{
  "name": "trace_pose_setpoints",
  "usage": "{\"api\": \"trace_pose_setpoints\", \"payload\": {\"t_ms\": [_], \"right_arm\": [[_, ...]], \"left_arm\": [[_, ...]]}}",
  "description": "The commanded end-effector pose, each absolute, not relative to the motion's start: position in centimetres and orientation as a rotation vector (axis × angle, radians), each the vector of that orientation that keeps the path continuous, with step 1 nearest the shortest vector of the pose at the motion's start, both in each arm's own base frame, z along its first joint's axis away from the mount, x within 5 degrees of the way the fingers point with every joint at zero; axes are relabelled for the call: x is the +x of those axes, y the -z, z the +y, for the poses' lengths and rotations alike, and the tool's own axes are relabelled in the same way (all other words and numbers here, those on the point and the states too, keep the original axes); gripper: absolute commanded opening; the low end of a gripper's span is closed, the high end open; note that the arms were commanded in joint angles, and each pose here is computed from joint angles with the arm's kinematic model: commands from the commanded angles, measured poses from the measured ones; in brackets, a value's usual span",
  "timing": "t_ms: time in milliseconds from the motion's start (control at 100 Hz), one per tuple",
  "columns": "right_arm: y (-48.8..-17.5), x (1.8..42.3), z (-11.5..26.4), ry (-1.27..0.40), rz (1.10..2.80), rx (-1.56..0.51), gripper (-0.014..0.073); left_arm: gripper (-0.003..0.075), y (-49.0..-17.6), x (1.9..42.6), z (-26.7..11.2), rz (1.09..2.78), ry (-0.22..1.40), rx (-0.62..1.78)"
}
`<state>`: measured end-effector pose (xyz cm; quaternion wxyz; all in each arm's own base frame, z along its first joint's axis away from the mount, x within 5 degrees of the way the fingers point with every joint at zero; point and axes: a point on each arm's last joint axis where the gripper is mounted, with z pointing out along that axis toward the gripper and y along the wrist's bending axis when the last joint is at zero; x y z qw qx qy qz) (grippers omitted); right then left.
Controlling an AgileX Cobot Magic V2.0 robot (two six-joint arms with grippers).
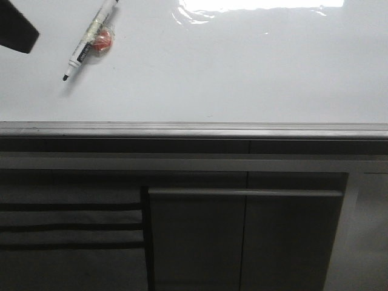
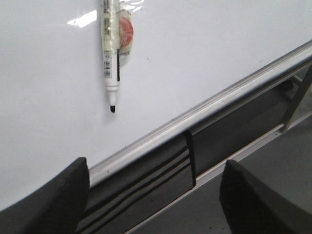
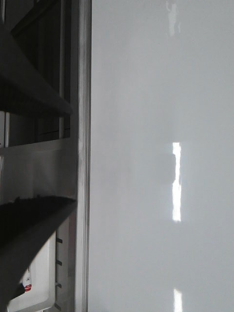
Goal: Write number 0 on whiteboard
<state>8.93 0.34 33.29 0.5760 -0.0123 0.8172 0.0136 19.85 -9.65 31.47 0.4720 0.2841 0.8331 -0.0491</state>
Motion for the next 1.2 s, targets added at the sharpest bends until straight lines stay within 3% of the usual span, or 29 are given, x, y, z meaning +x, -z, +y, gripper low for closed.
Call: {"api": "trace_pose_setpoints", "payload": {"t_ms": [0, 390, 610, 780, 1010, 1190], "right_arm": [[-35.0, 9.3, 0.3, -0.025, 1.813, -0.027, 0.0332], [-34.9, 9.3, 0.3, -0.025, 1.821, -0.027, 0.0332], [-34.9, 9.3, 0.3, -0.025, 1.821, -0.027, 0.0332], [-34.9, 9.3, 0.3, -0.025, 1.821, -0.027, 0.0332], [-34.9, 9.3, 0.3, -0.025, 1.821, -0.027, 0.0332], [-34.9, 9.3, 0.3, -0.038, 1.821, -0.021, 0.0332]], "left_arm": [[0.0512, -33.3, 21.9, -10.9, 1.937, 0.096, 0.717], [0.0512, -32.5, 29.9, -13.1, 1.999, -0.02, 0.75], [0.0505, -32.3, 31.8, -13.2, 2.007, -0.029, 0.729], [0.0372, -31.8, 32.7, -13.6, 2.015, -0.036, 0.739], [0.0108, -31.8, 32.6, -13.6, 2.025, -0.039, 0.74], [-0.0012, -31.6, 32.3, -13.2, 2.063, -0.075, 0.764]]}}
